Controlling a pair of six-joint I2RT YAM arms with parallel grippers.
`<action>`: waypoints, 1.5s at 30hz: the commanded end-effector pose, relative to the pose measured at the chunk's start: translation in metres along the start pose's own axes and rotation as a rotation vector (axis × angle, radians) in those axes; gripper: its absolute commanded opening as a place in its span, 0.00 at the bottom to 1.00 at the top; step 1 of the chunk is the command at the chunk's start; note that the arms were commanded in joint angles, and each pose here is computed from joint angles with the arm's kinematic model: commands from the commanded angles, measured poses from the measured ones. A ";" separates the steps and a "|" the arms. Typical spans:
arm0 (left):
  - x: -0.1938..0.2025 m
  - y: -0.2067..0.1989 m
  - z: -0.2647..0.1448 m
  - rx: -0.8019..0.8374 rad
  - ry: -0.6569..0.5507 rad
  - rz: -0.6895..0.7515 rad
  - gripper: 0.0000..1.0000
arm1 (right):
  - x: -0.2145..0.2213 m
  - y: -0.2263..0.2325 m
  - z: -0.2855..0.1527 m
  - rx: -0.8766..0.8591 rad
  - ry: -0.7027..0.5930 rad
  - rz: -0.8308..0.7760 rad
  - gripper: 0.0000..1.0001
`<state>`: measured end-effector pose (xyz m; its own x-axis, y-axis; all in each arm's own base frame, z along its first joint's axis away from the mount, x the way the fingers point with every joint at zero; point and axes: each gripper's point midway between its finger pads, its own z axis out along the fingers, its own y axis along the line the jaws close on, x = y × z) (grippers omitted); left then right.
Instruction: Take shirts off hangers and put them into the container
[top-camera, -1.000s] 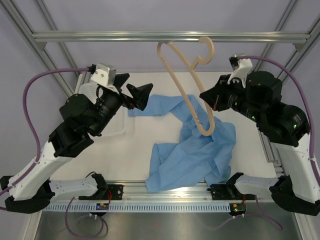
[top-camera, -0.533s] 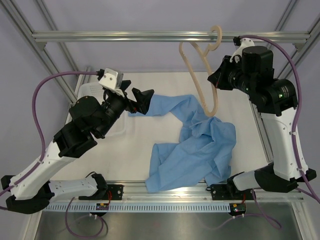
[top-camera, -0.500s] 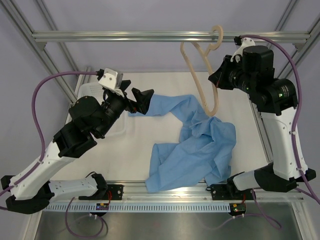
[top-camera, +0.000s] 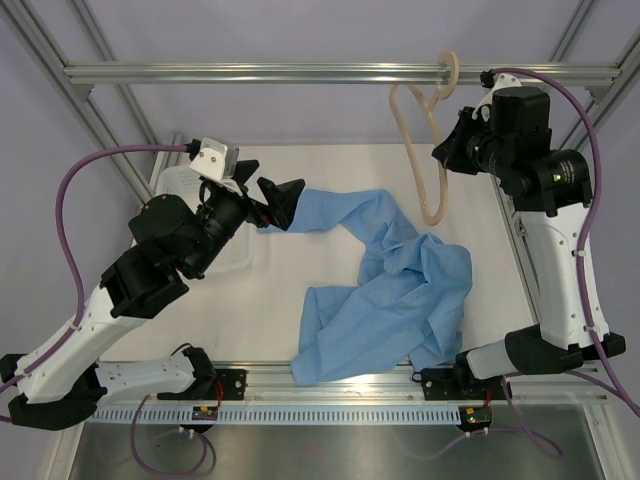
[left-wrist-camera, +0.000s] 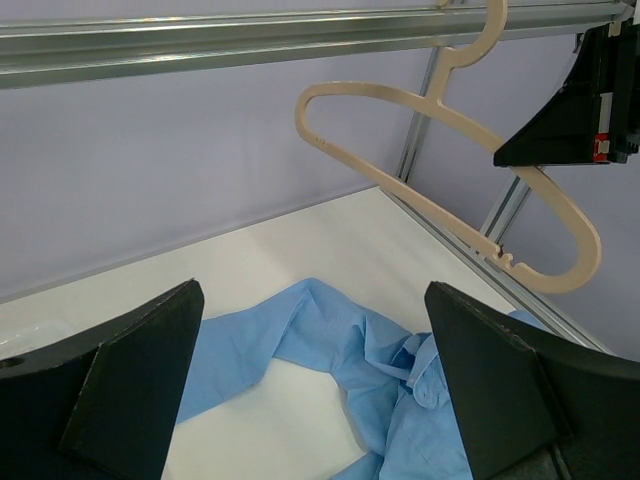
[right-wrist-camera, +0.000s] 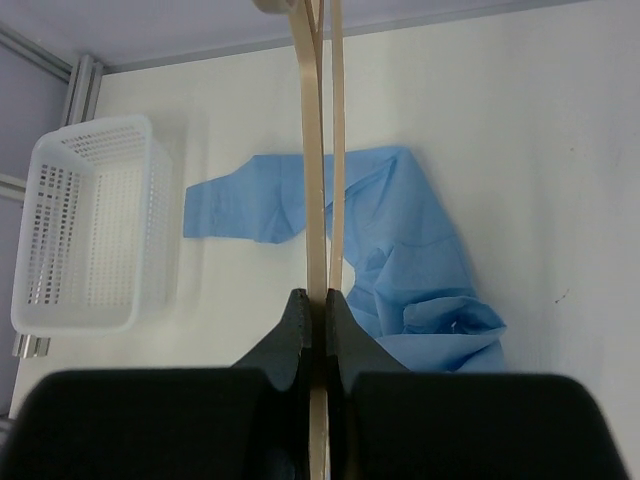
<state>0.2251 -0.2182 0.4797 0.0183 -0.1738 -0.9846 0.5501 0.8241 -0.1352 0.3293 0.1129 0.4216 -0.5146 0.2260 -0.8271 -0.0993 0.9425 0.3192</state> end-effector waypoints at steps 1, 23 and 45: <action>-0.011 -0.004 -0.003 0.024 -0.039 -0.020 0.99 | -0.011 -0.011 0.003 0.022 -0.037 -0.014 0.00; -0.005 -0.011 0.003 0.054 -0.024 -0.020 0.99 | -0.028 0.026 -0.015 -0.331 -0.008 0.194 0.00; -0.008 -0.012 -0.001 0.066 -0.037 -0.025 0.99 | -0.022 -0.032 -0.012 -0.077 -0.050 0.223 0.00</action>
<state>0.2219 -0.2259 0.4763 0.0115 -0.1667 -0.9859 0.5843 0.8013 -0.1287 0.3386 0.0984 0.4298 -0.5581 0.4866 -0.6721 -0.0912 0.7691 0.6326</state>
